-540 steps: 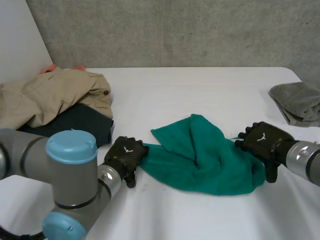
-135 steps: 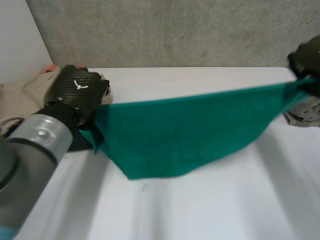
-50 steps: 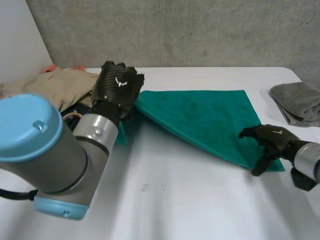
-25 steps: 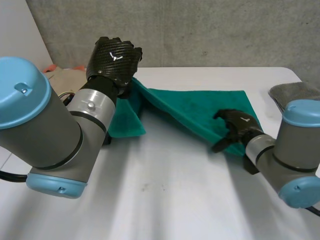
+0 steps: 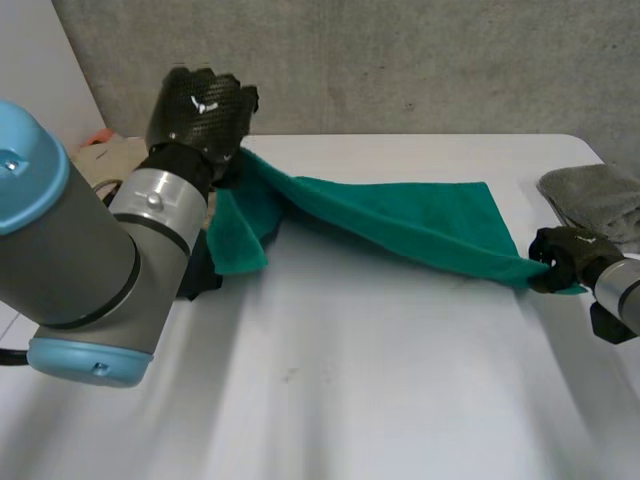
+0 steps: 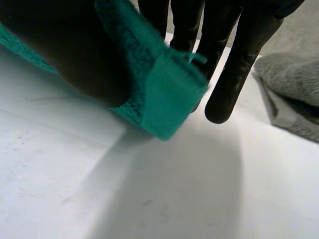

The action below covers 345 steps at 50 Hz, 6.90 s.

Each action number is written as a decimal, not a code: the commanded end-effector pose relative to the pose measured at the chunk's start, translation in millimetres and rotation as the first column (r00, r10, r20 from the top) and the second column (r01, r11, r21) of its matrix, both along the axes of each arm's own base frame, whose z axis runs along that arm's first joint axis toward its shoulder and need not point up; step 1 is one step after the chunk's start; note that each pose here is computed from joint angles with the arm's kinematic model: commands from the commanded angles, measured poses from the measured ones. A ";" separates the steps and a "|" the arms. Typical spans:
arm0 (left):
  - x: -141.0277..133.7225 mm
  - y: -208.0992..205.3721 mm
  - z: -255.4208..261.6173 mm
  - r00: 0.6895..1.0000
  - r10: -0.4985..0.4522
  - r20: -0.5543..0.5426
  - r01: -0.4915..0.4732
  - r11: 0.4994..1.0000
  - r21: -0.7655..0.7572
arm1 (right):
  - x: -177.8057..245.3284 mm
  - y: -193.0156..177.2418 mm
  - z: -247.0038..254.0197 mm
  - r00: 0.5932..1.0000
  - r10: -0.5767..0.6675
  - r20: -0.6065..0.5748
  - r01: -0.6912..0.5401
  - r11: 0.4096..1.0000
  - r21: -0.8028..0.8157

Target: Fold the laundry.

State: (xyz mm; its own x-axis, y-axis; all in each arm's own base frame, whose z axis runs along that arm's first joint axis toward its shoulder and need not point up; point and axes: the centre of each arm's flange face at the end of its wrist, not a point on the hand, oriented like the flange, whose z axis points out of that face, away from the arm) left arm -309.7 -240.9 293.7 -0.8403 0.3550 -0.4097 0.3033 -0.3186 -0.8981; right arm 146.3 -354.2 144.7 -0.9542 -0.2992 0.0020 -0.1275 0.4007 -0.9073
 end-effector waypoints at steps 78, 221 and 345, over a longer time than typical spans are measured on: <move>21.4 60.0 -181.6 0.995 0.004 0.102 -0.067 0.778 0.625 | -68.4 -4.1 33.1 0.861 -0.051 -0.506 -0.037 0.986 -0.161; -47.0 -97.8 -178.2 0.874 0.092 0.477 -0.070 0.996 -0.063 | -9.7 -72.6 1.4 0.619 -0.091 -0.780 -0.217 0.935 -0.281; -5.4 26.2 -102.6 0.963 0.003 0.268 -0.008 1.000 0.020 | 65.8 38.9 33.2 0.818 0.177 -0.548 -0.372 0.888 -0.269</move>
